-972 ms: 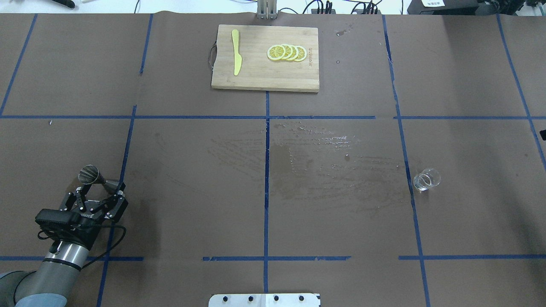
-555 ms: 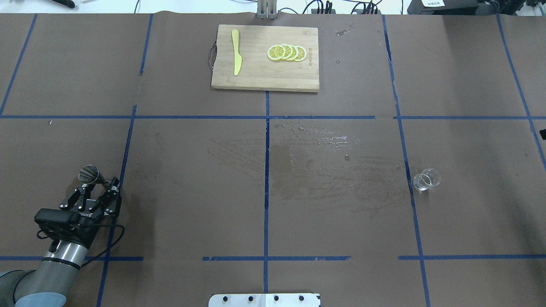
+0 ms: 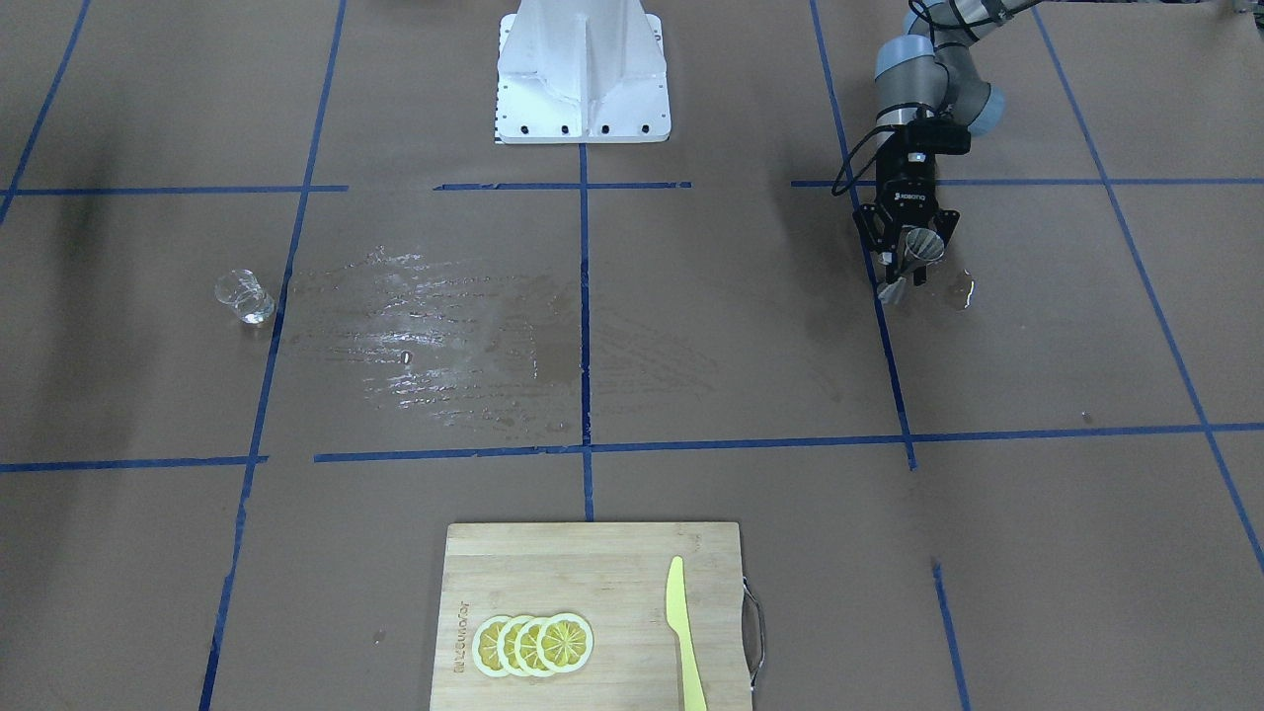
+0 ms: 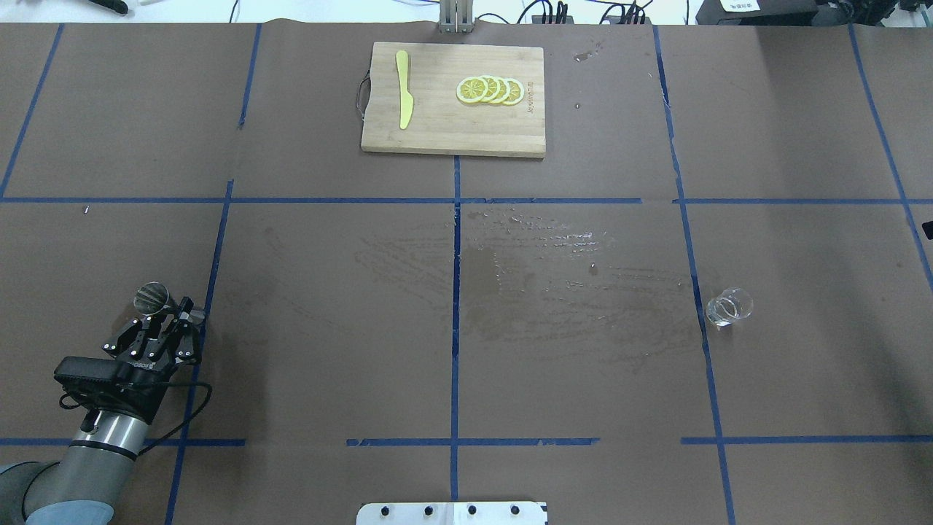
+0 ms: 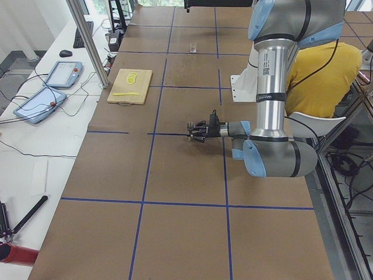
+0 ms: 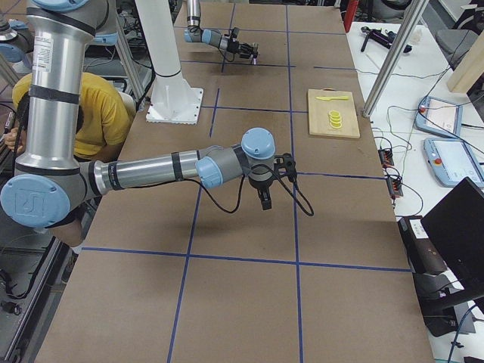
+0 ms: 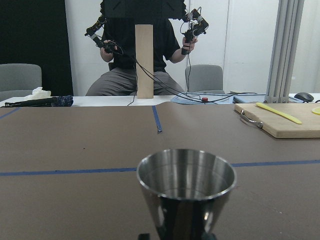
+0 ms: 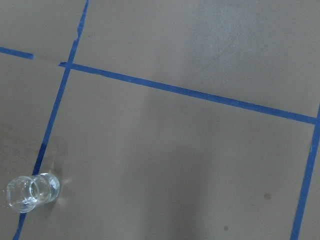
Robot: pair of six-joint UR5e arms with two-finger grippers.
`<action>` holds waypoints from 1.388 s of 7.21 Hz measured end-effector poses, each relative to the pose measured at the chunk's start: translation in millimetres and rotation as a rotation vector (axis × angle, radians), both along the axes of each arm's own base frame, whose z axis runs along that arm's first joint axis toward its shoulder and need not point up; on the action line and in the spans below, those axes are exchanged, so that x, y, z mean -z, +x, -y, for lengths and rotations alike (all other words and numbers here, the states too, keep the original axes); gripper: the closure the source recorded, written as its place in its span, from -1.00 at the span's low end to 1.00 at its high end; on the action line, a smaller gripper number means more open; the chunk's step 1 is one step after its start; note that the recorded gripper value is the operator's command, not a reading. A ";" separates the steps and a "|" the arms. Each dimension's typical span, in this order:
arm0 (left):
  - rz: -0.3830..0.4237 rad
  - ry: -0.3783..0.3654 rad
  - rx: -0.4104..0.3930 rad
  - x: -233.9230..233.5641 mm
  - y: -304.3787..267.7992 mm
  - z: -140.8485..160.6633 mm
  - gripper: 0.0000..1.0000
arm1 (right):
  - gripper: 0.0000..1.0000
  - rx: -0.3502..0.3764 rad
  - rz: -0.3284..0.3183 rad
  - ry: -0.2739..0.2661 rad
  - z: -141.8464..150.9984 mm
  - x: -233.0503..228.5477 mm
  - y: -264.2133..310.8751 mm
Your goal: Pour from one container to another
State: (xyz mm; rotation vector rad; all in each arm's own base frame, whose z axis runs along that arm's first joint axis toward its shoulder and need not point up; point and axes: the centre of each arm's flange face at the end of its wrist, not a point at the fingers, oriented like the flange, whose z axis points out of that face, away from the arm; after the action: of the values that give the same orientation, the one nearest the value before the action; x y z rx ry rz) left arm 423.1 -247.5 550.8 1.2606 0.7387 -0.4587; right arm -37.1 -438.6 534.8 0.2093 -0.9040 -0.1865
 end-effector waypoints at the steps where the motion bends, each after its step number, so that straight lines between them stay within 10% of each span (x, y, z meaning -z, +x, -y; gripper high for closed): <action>1: 0.011 0.002 -0.001 -0.7 -0.2 0.0 1.00 | -1.00 0.000 0.000 0.000 1.0 -0.3 -0.2; 7: 0.007 0.059 -0.034 32.1 -39.3 -1.9 1.00 | -1.00 -0.020 0.032 0.051 30.8 42.2 -21.2; 10: -0.007 0.060 -0.061 36.5 -34.8 -3.9 1.00 | -1.00 -0.137 0.116 0.160 8.6 87.7 -137.7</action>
State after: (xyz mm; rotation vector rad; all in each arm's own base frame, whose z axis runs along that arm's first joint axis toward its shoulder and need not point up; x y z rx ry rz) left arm 388.4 -243.5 514.3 1.2898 0.7995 -0.3936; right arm -174.8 -447.2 447.2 0.4325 -0.9872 -0.1204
